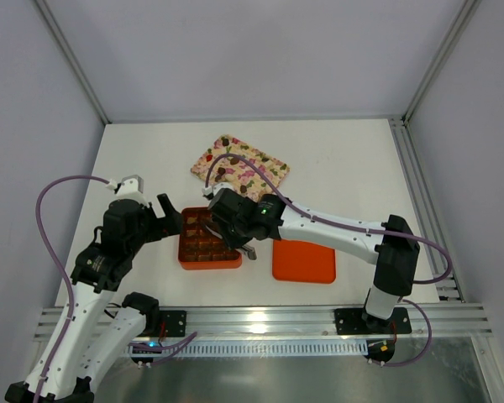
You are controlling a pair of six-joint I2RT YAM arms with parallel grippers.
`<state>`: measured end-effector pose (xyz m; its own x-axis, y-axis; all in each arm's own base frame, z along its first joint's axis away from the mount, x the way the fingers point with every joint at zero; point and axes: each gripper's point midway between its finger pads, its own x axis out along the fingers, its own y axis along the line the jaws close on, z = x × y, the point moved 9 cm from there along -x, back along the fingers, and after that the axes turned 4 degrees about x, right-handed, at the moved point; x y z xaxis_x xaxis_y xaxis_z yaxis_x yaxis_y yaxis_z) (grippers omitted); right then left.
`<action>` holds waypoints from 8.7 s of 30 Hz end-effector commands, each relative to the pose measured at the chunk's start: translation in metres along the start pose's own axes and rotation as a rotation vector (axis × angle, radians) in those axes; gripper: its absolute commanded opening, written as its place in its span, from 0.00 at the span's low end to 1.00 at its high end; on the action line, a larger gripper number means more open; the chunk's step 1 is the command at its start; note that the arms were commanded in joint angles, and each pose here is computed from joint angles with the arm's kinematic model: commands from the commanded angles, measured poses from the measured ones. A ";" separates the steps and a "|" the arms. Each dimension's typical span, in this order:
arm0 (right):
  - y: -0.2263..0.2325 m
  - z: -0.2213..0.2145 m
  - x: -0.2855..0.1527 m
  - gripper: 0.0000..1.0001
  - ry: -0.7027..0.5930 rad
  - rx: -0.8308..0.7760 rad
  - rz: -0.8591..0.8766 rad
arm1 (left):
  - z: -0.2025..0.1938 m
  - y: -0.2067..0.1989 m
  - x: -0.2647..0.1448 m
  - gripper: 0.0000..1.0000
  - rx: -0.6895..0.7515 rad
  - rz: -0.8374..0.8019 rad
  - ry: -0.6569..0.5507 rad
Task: Pack the chocolate
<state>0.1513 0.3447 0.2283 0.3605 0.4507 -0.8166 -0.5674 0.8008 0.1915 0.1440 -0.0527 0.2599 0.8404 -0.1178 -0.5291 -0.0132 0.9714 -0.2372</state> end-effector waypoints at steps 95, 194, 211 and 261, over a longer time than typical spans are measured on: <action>-0.241 0.116 0.050 0.48 -0.043 0.224 -0.381 | 0.005 -0.003 0.001 1.00 -0.004 -0.010 -0.008; -0.023 0.004 -0.030 0.37 -0.076 0.010 -0.023 | 0.004 -0.004 0.003 1.00 -0.004 -0.018 0.002; -0.019 0.001 -0.016 0.43 -0.048 -0.001 -0.029 | 0.004 -0.004 0.002 1.00 -0.003 -0.019 -0.001; -0.196 0.099 -0.004 0.45 -0.175 0.295 -0.283 | 0.004 -0.004 0.003 1.00 -0.001 -0.018 0.002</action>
<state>0.3068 0.2167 0.2441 0.5723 0.2077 -0.7933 -0.1937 0.9743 0.1153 0.1466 -0.0548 0.2570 0.8265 -0.1280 -0.5482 -0.0069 0.9714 -0.2372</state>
